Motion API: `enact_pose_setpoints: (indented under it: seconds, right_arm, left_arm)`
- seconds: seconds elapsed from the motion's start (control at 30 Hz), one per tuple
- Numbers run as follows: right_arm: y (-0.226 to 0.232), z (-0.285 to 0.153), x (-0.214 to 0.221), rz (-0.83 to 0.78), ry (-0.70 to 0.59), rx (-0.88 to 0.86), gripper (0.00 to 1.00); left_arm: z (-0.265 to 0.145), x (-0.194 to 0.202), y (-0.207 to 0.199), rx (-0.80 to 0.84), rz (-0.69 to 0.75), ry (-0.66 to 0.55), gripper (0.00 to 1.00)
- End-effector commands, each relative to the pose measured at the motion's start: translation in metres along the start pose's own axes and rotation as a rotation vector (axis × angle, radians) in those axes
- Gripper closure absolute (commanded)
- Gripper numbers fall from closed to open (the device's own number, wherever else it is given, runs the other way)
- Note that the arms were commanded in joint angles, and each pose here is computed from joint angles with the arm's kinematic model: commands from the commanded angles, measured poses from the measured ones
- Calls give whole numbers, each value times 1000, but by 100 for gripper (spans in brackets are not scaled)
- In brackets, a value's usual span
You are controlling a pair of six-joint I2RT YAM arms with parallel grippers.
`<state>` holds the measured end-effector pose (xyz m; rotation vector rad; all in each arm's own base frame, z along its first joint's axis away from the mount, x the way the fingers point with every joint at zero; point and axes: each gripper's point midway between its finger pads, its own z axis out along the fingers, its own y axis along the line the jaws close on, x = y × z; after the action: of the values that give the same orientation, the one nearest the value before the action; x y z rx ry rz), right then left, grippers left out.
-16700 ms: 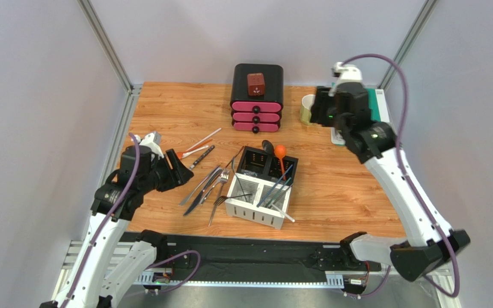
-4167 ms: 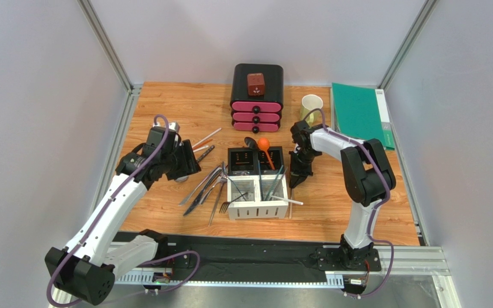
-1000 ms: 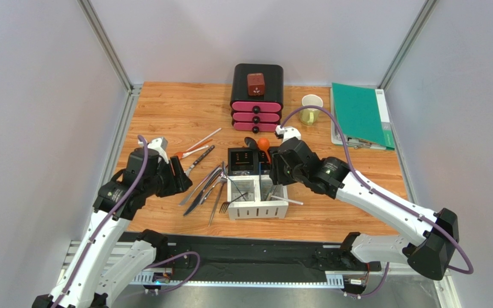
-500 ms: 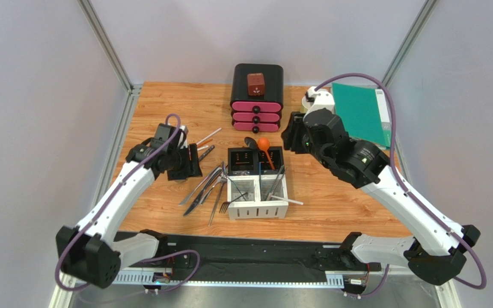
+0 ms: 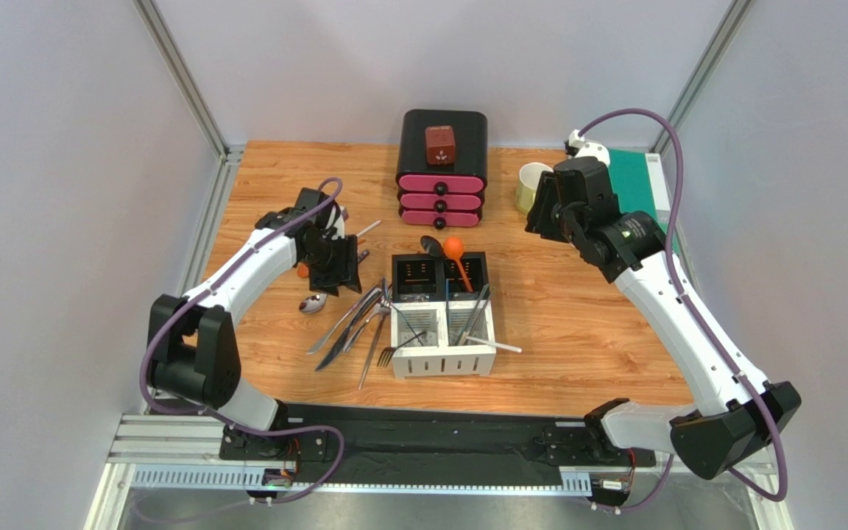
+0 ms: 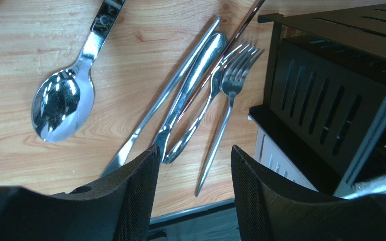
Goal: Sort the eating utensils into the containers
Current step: Pick up the fork at the center of the board.
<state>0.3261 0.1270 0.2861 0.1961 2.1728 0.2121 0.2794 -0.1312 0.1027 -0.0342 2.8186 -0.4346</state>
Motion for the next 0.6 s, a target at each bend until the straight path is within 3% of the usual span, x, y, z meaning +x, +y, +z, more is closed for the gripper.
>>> enact_pose_setpoints:
  seconds: [0.0, 0.23, 0.57]
  right_arm:
    - [-1, 5, 1, -5, 21, -44, 55]
    - [-9, 20, 3, 30, 55, -41, 55]
    - [-16, 28, 8, 65, 87, -33, 55]
  left_arm:
    - [12, -4, -3, 29, 54, 33, 42]
    - [32, 32, -18, 61, 118, 139, 44]
    - [57, 39, -30, 68, 123, 180, 42]
